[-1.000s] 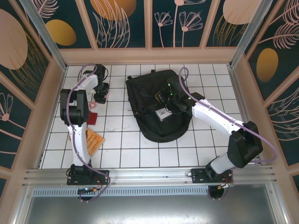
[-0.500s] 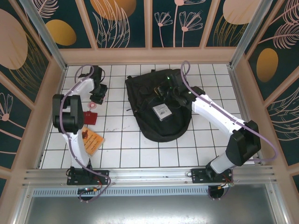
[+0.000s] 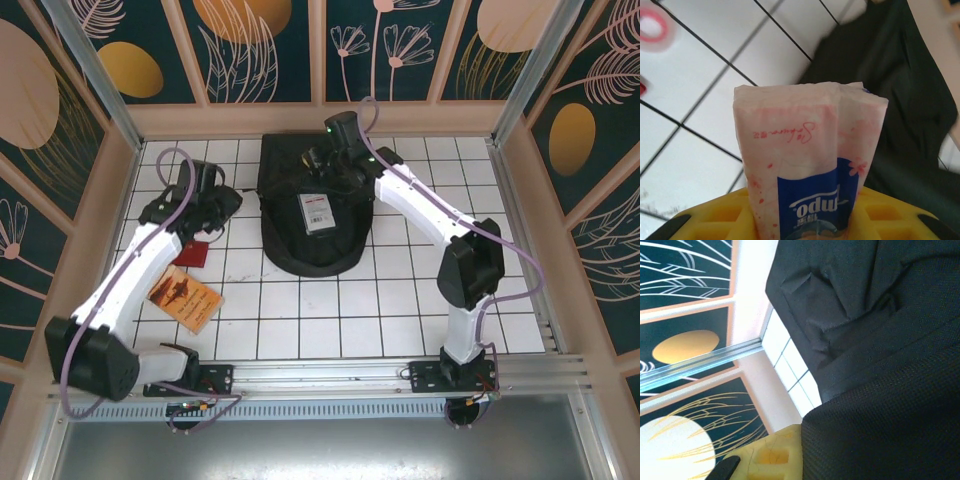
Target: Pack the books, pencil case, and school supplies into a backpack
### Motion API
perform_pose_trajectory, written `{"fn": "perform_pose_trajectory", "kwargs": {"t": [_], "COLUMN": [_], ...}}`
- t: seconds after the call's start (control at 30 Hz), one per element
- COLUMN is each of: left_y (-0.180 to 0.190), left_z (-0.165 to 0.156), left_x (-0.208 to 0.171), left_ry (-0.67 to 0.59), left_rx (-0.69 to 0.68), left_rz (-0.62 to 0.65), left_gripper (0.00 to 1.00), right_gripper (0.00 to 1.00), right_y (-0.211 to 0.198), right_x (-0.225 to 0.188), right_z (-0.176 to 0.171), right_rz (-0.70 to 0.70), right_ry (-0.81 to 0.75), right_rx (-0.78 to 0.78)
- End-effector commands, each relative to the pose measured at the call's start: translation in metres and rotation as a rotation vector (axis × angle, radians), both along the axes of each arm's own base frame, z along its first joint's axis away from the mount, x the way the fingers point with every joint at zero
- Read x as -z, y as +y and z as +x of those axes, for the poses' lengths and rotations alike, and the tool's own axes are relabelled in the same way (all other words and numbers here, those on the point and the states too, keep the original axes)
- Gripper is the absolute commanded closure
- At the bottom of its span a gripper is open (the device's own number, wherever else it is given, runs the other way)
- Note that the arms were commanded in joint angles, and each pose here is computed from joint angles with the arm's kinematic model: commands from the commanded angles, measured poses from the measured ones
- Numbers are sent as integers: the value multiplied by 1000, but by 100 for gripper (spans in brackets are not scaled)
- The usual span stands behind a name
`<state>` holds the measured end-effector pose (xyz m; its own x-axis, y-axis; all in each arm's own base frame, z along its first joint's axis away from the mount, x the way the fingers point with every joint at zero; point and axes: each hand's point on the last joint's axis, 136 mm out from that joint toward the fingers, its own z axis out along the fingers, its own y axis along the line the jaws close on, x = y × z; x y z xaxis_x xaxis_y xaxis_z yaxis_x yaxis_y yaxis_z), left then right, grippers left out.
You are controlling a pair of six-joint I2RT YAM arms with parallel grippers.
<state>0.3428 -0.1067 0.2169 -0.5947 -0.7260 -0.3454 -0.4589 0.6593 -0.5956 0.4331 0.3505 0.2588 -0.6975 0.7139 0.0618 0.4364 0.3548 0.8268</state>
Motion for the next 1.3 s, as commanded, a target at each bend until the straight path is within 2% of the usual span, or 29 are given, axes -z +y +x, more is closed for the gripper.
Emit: {"fn": "perform_pose_trajectory", "kwargs": {"t": [0.0,0.13,0.27,0.43,0.53,0.73,1.0,1.1,1.27], "left_y": [-21,-56,-88,-128,-141,-140,-157,-152,-160], "left_z": [-14,-20,-8,4,11,29,62,80,106], "left_x": [-17,-23,-27,-41,-28,27,47,47,40], "left_ry": [-124,-280,-332,-397,-383,-332,-361,-407,-495], "left_rx": [87,146,206,255,238,108,33,-35,-42], "left_rz": [-66,-292,-359,-401,-451,-446,-432,-405,-373], "left_gripper": [65,66,62,62,62,62,61,55,26], "right_gripper": [100,100,100,100,100,100,100,100,100], "right_y": [13,21,33,42,40,26,11,7,2], "right_x": [-41,-47,-56,-52,-54,-67,-69,-67,-67], "right_z": [2,3,-3,-5,-5,-5,-7,-11,-15], "right_rz": [90,130,139,154,153,164,214,237,279], "right_ry": [-63,-59,-75,-59,-56,-91,-99,-104,-120], "right_rx": [-25,-30,-36,-35,-5,101,216,261,301]}}
